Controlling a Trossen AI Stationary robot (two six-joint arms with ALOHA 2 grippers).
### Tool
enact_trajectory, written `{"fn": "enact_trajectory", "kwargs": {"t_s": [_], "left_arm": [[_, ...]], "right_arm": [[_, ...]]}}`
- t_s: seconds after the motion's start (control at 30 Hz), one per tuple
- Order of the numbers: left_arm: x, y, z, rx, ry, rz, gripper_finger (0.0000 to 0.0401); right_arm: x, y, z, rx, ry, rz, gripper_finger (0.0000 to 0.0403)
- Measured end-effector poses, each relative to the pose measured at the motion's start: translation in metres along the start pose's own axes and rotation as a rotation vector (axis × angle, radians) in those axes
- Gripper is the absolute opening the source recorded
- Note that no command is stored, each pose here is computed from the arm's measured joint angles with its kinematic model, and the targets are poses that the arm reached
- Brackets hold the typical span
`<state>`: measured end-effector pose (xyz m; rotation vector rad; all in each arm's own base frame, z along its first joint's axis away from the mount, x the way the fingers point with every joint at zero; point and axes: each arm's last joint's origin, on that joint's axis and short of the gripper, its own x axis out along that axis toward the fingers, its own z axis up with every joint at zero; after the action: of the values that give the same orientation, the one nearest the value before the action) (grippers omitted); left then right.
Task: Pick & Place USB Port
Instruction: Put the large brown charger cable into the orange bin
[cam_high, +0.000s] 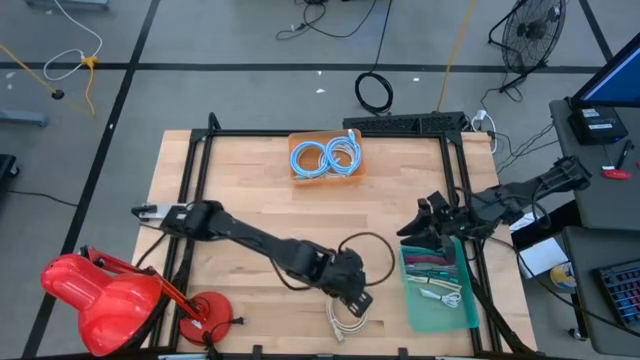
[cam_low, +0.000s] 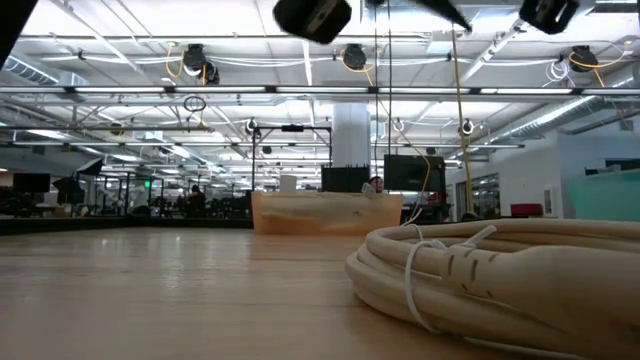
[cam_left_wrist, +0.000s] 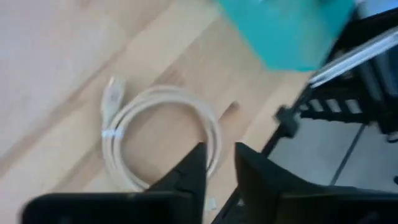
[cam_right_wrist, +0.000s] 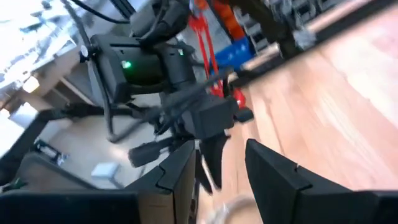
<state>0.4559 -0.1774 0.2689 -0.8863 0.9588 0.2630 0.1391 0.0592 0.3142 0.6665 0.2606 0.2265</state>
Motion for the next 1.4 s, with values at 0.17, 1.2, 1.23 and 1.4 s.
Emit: {"fn": "enact_trajectory", "kwargs": {"t_s": [0.17, 1.2, 1.23, 1.4], "left_arm": [[0.015, 0.011, -0.009, -0.051, 0.062, 0.105, 0.0138], [0.088, 0.06, -0.016, -0.086, 0.304, 0.317, 0.0186], [0.09, 0.061, -0.016, -0.08, 0.298, 0.321, 0.0186], [0.092, 0.065, -0.015, -0.104, 0.25, 0.373, 0.018]], "right_arm": [[-0.005, -0.004, -0.005, -0.002, 0.07, -0.019, 0.0135], [-0.005, -0.004, -0.006, -0.033, 0.092, -0.008, 0.0135], [-0.005, -0.004, -0.006, -0.033, 0.092, -0.008, 0.0135], [-0.005, -0.004, -0.006, -0.034, 0.091, -0.008, 0.0135]]}}
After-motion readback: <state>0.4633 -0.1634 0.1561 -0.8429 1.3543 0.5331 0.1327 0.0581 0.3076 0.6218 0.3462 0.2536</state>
